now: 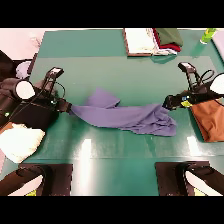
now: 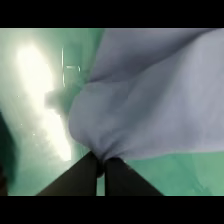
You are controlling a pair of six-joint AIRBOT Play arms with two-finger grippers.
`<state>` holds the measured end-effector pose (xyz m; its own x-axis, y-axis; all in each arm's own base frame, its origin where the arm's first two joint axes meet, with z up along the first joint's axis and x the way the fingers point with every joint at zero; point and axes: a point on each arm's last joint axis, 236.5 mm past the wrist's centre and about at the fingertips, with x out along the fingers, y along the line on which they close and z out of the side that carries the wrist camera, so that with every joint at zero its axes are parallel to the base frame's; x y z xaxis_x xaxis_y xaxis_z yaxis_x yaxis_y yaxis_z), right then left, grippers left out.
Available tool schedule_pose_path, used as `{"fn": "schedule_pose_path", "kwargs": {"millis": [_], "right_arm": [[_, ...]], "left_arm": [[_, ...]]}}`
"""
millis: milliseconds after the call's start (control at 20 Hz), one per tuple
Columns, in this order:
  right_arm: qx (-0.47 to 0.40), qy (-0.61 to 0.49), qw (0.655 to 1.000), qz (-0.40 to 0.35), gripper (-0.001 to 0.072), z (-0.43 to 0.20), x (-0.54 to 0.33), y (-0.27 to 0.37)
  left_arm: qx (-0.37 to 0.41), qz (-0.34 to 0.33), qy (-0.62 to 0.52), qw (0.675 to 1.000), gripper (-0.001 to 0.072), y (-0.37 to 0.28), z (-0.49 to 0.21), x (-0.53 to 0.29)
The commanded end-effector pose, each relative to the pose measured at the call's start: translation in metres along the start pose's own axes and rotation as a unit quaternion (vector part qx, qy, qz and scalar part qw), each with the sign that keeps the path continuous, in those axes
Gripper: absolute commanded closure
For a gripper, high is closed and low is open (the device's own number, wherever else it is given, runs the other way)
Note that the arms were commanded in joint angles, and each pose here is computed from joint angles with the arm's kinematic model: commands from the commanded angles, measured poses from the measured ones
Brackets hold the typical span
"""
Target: Fold the shirts.
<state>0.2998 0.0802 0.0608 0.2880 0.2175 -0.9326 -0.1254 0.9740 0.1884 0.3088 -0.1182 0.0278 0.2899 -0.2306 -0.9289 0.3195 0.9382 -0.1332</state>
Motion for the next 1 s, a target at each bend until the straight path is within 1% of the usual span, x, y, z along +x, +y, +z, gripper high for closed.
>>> {"fn": "schedule_pose_path", "kwargs": {"millis": [0,100,350,450,550,700,850,900,950], "right_arm": [[-0.026,-0.01,1.0,-0.003,0.0219,0.016,-0.008,0.001],[-0.032,0.023,0.999,-0.002,0.0219,0.006,0.0,-0.001],[-0.04,0.097,0.994,-0.001,0.0219,-0.016,0.058,-0.012],[-0.038,0.088,0.995,0.0,0.0219,-0.006,0.075,-0.014],[-0.024,0.07,0.997,0.021,0.0219,0.006,0.086,-0.005],[-0.011,0.053,0.997,0.057,0.0219,0.015,0.091,0.011],[-0.004,0.033,0.997,0.067,0.023,0.024,0.091,0.017],[-0.003,0.036,0.997,0.067,0.0315,0.024,0.093,0.017],[-0.009,0.039,0.997,0.067,0.0457,0.023,0.096,0.016]], "left_arm": [[-0.002,0.0,0.01,1.0,0.0673,0.001,-0.008,0.009],[-0.002,0.0,0.01,1.0,0.0673,0.001,-0.008,0.009],[-0.002,0.0,0.009,1.0,0.0673,0.001,-0.008,0.009],[-0.002,0.0,0.009,1.0,0.0673,0.001,-0.008,0.009],[-0.002,0.0,0.007,1.0,0.0673,0.001,-0.007,0.009],[-0.002,0.001,0.003,1.0,0.0673,0.002,-0.005,0.009],[-0.002,0.001,-0.006,1.0,0.0673,0.002,-0.001,0.009],[-0.002,0.001,-0.008,1.0,0.0673,0.002,0.0,0.009],[-0.002,0.001,-0.008,1.0,0.0673,0.002,0.0,0.009]]}}
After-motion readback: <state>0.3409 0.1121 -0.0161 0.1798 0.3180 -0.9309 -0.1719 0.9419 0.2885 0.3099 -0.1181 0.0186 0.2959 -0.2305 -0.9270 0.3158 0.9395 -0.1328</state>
